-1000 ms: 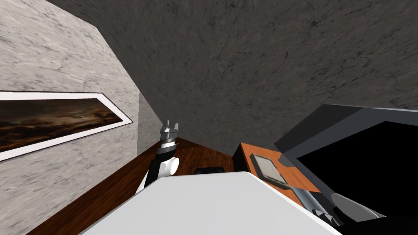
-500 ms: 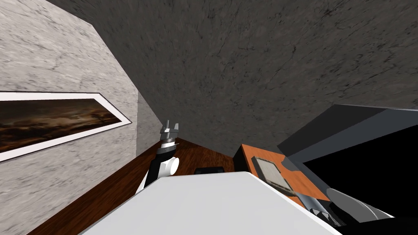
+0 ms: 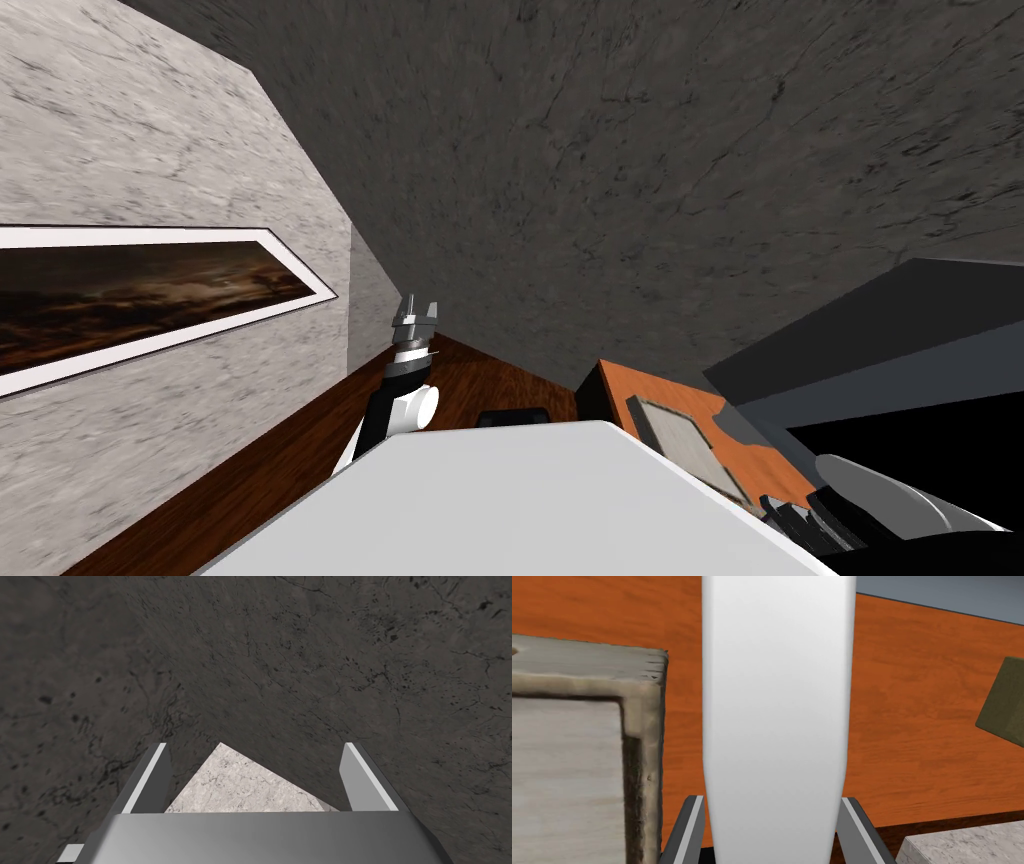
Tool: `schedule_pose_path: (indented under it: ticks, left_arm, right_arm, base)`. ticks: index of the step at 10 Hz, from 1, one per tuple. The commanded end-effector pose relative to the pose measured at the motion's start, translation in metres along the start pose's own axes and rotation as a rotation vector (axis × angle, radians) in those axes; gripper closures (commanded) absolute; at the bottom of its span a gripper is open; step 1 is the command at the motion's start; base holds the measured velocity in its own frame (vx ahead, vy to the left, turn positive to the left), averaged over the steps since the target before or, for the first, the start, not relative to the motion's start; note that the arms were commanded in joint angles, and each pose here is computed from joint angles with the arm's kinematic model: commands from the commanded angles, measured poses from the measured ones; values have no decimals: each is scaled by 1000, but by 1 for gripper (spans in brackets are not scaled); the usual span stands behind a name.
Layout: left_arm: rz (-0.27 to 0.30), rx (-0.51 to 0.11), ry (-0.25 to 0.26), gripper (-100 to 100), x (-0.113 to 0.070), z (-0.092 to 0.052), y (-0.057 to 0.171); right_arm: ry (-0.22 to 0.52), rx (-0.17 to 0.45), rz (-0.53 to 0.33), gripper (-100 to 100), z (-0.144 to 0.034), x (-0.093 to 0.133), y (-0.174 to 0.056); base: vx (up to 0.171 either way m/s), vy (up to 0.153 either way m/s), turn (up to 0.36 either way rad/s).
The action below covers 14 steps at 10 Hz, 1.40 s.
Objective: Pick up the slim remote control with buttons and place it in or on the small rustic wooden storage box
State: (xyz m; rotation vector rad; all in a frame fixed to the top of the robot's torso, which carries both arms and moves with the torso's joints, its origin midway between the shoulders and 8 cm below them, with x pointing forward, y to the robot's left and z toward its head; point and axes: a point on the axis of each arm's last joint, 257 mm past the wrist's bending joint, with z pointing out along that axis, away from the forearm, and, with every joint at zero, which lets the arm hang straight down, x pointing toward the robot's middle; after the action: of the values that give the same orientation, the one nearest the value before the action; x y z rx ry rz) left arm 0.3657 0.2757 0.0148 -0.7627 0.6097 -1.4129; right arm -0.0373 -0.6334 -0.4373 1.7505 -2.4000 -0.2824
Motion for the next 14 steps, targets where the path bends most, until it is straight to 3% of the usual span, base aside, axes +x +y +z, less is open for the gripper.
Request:
schedule_pose_path:
  ticks: [1,9,11,12,13,14]
  left_arm:
    - [0,0,0,0,0,0,0]
    - [0,0,0,0,0,0,0]
    - [0,0,0,0,0,0,0]
    - [0,0,0,0,0,0,0]
    - [0,0,0,0,0,0,0]
    - [0,0,0,0,0,0,0]
  right_arm:
    - [-1,37,30,100,-6,3,-9]
    - [-37,205,176,100,-25,9,-50]
    - [-50,236,201,100,-26,7,-57]
    - [-46,224,191,100,-26,8,-54]
    - [-46,230,194,-100,-26,7,-56]
    - [-46,230,193,-100,-26,7,-56]
  base:
    - [20,-13,100]
    - [20,-4,89]
    - [28,-3,74]
    - [14,-2,12]
    - [0,0,0]
    - [0,0,0]
